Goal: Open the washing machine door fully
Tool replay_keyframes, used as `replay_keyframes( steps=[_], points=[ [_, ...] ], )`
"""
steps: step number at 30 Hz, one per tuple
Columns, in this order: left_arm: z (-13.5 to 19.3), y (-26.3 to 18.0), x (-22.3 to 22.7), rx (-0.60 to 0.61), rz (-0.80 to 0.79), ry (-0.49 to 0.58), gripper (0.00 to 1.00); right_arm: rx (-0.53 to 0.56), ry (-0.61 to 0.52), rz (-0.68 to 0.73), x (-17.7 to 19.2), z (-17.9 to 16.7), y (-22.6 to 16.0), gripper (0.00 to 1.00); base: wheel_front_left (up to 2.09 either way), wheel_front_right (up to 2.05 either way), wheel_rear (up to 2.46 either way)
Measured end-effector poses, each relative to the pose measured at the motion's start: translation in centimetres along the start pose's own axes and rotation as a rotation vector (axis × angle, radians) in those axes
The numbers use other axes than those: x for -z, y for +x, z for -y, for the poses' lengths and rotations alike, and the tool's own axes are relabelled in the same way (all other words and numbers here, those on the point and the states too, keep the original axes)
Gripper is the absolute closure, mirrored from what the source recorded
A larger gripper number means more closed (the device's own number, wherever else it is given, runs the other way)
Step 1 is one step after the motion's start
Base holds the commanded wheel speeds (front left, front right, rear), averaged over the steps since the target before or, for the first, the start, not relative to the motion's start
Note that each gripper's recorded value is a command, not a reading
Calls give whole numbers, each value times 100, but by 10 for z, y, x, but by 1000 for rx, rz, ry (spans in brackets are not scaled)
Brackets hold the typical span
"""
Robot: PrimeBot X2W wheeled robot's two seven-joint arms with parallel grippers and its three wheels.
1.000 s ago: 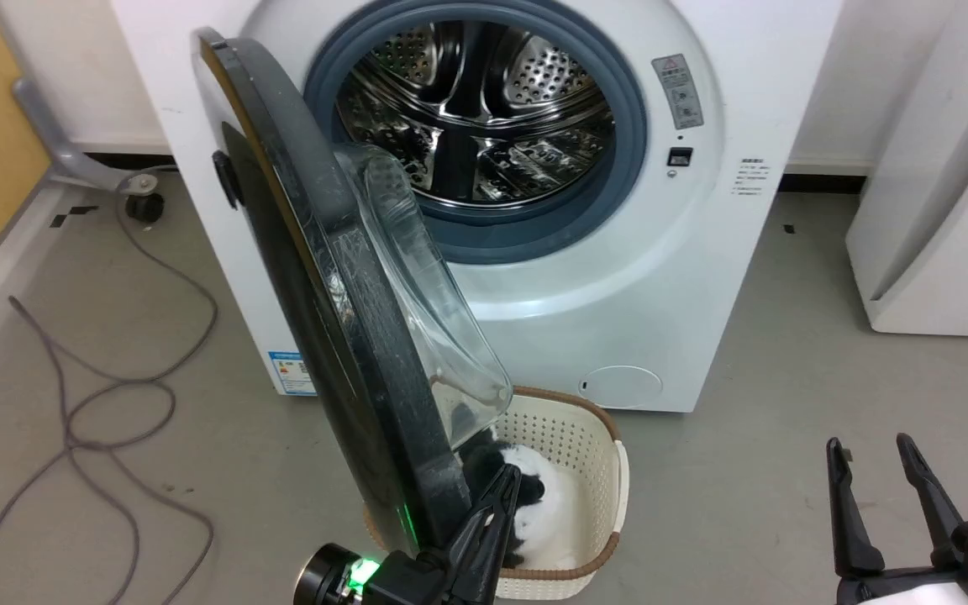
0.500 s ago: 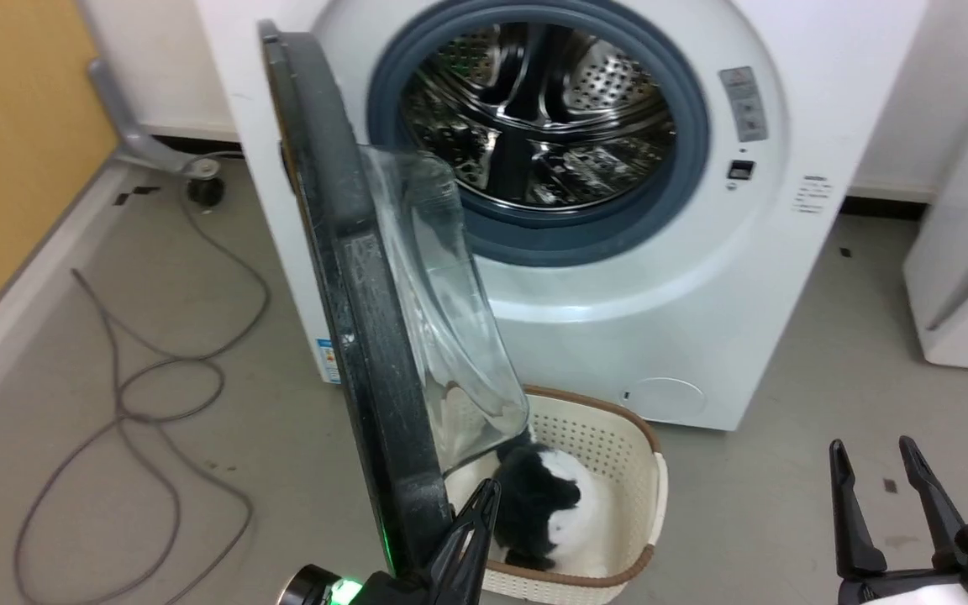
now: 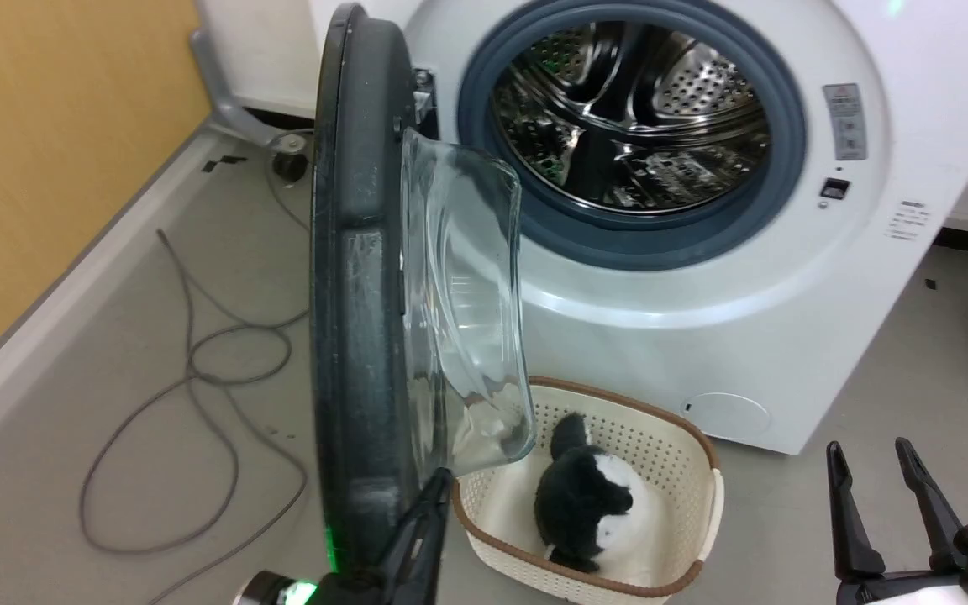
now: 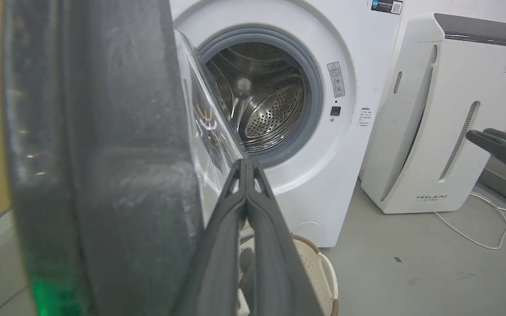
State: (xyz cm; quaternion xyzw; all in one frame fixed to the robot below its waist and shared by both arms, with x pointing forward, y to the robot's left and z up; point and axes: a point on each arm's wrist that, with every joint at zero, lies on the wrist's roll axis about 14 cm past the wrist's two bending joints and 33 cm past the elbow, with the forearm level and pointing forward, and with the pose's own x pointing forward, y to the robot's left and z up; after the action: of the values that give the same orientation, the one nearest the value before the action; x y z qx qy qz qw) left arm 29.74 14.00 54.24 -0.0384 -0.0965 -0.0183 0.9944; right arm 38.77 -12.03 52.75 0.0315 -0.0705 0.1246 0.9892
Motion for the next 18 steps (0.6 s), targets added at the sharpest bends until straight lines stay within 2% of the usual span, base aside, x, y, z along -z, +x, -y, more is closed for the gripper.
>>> replay_keyframes(
  steps=[9, 18],
  points=[
    [-59, -14, 0, -187, -17, 69, 100, -37, 10, -20, 9, -11, 9, 0, 0, 0, 0],
    [-132, -19, -8, -391, -21, 174, 100, -48, 12, -69, 28, -13, 15, 0, 0, 0, 0]
  ],
)
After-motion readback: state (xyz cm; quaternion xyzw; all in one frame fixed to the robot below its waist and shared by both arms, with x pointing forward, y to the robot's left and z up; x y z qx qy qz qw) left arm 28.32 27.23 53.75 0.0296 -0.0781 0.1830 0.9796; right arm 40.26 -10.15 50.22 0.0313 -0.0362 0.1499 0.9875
